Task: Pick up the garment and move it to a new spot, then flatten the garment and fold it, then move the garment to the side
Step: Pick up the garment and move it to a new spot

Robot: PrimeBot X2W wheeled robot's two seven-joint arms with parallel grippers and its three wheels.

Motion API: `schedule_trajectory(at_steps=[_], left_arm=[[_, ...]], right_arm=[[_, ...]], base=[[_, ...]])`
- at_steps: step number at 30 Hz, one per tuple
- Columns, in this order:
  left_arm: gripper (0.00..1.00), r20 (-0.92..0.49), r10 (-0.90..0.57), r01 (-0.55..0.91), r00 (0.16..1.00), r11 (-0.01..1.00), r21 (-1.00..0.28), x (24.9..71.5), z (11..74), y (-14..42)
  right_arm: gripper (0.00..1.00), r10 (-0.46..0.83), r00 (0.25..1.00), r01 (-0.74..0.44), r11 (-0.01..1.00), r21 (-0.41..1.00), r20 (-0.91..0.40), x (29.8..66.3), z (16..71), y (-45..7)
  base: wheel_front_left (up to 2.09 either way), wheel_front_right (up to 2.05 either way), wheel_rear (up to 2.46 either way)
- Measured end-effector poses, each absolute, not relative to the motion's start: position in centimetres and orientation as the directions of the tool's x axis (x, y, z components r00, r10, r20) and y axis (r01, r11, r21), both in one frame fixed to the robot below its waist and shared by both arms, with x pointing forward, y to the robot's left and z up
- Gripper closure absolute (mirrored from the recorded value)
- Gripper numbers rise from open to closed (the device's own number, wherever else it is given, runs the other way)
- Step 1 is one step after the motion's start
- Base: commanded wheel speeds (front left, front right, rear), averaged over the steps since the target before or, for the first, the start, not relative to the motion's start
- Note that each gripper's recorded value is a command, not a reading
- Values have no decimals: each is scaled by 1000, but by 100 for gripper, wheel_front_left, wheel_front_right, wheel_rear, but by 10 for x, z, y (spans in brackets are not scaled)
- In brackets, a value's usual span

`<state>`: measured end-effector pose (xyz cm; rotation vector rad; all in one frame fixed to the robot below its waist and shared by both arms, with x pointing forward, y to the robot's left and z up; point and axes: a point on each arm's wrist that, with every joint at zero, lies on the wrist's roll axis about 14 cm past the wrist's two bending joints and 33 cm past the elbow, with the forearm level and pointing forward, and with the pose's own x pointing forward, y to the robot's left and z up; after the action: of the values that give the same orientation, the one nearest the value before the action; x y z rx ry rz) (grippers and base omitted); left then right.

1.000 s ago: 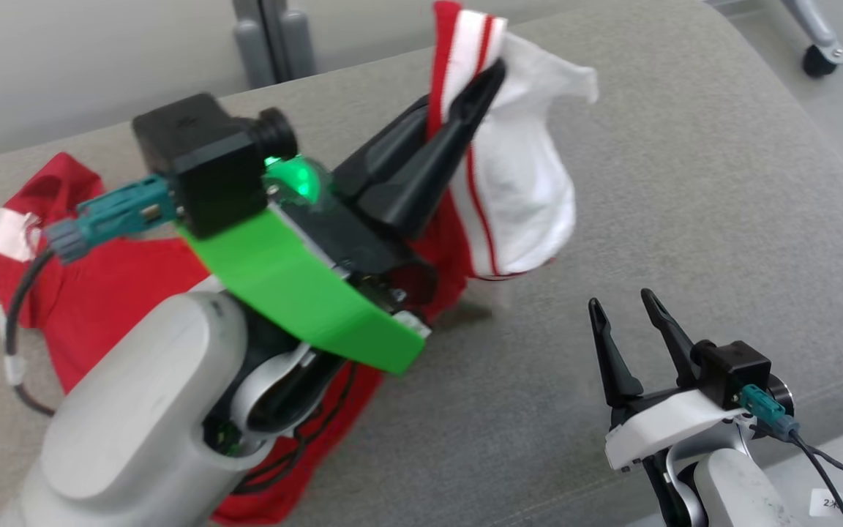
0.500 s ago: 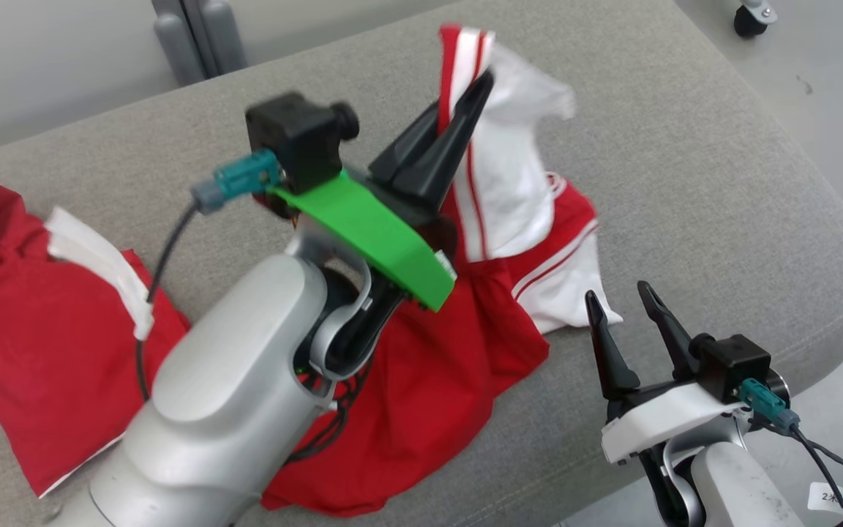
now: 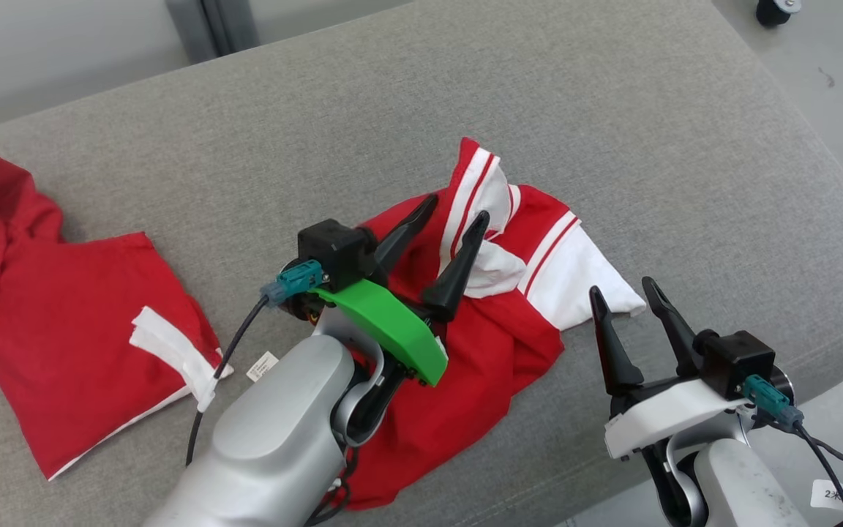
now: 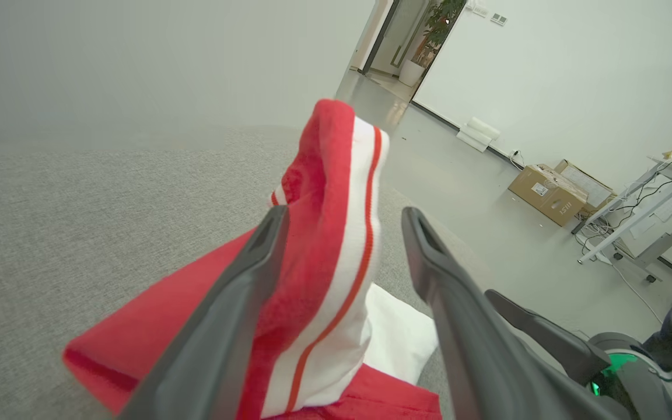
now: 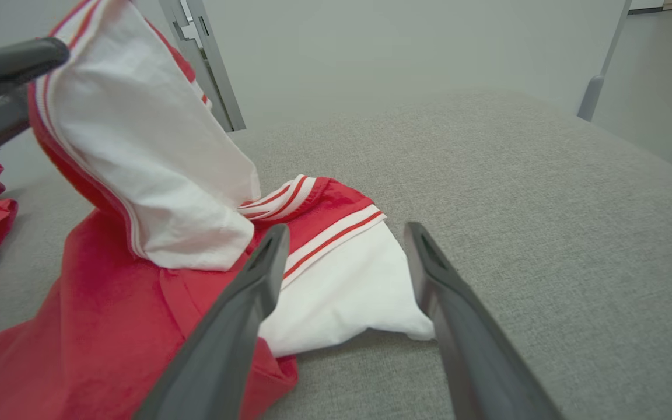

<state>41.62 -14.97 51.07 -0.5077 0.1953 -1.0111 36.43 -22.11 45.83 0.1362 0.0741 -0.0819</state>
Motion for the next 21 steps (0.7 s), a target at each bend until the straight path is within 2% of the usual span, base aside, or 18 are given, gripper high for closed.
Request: schedule_trajectory(at_steps=[6, 9, 12, 16, 21], left_arm=[[0, 75, -804, 737, 590, 498, -457, 420, 510, -125], [0, 64, -730, 688, 680, 605, -402, 437, 509, -92], [0, -7, -624, 576, 781, 725, -377, 456, 489, -46], [0, -91, -435, 401, 896, 878, -261, 492, 469, 34], [0, -224, -248, 219, 942, 965, -147, 513, 444, 115]], right_arm=[[0, -53, 997, 61, 989, 133, -60, 367, 464, -214], [0, -41, 998, 48, 991, 128, -57, 367, 464, -210], [0, -30, 998, 36, 991, 128, -49, 369, 467, -207], [0, -24, 999, 29, 992, 123, -44, 371, 468, -205], [0, -24, 998, 31, 992, 123, -63, 371, 461, -205]], base=[[0, 0, 0], [0, 0, 0], [0, 0, 0], [0, 0, 0], [0, 0, 0]])
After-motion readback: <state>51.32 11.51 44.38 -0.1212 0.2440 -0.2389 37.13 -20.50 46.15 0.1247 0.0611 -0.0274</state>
